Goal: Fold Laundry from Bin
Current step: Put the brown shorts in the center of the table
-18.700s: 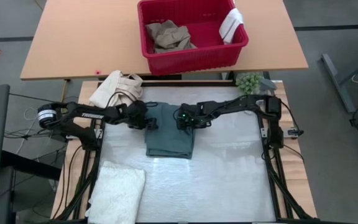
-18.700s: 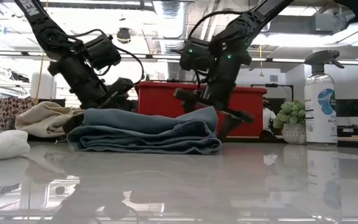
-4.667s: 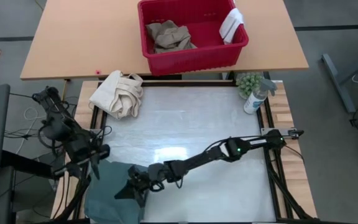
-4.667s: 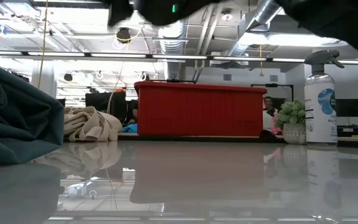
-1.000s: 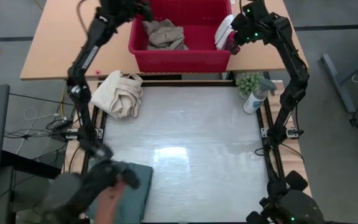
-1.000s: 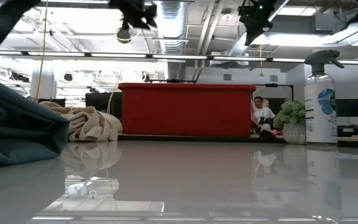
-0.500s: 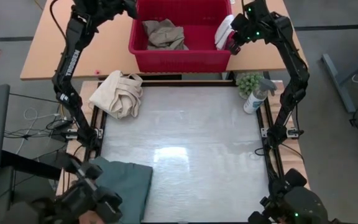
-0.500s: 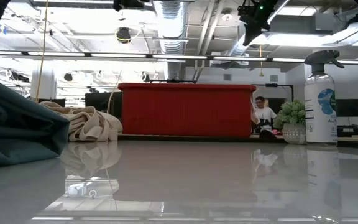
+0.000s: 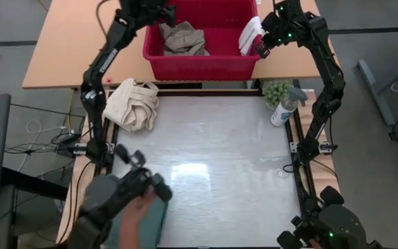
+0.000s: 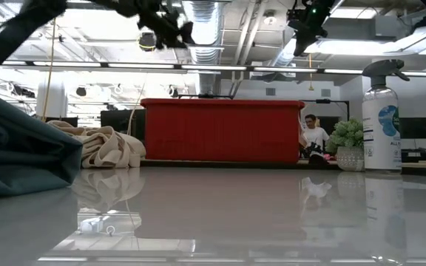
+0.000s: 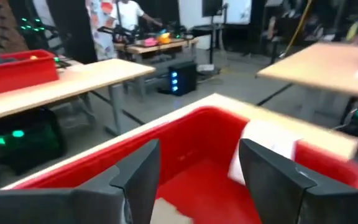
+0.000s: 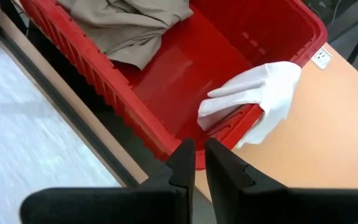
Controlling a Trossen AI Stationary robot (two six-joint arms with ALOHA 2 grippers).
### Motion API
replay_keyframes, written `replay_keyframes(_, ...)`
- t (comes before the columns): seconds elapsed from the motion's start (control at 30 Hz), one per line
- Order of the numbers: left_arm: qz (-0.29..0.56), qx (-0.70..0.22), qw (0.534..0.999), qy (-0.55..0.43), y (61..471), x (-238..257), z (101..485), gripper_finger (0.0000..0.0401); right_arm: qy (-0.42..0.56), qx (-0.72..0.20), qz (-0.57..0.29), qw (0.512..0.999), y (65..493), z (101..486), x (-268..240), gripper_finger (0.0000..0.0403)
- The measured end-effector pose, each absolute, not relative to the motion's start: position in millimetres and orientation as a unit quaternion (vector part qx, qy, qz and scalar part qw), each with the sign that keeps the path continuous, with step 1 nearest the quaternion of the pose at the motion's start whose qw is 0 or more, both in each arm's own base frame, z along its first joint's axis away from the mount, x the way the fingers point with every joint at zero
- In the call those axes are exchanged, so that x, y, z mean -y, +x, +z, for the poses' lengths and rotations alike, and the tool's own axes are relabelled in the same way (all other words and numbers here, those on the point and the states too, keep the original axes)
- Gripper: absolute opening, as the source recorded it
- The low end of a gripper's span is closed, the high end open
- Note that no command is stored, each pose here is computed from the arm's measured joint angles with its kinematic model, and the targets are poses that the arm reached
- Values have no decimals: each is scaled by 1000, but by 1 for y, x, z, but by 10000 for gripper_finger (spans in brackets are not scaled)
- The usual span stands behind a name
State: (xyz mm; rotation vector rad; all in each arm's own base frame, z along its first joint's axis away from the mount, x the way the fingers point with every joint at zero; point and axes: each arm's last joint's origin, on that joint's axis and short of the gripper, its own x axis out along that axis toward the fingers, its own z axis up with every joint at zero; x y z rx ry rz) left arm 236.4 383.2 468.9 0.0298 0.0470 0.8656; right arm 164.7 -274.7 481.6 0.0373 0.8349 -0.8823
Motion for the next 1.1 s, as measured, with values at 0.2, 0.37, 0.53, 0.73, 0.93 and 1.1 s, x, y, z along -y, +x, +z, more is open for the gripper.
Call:
replay_keyframes(0.2, 430, -57, 900, 40, 265, -427, 410, 226, 41, -384, -399, 832, 166, 480, 274, 64)
replay_keyframes(0.37, 459, -85, 883, 50, 279, -454, 364, 231, 48, -390, -395, 830, 167, 475, 275, 64)
replay_keyframes(0.53, 496, -125, 853, 102, 281, -465, 348, 231, 53, -391, -391, 832, 169, 473, 278, 64)
replay_keyframes(0.73, 486, -170, 855, 63, 287, -456, 340, 231, 52, -362, -378, 850, 174, 476, 278, 64)
replay_keyframes(0.93, 447, -94, 888, 60, 290, -414, 402, 231, 12, -327, -365, 872, 181, 483, 281, 64)
replay_keyframes(1.1, 428, -47, 901, 47, 288, -390, 433, 231, -22, -266, -360, 894, 185, 495, 286, 64)
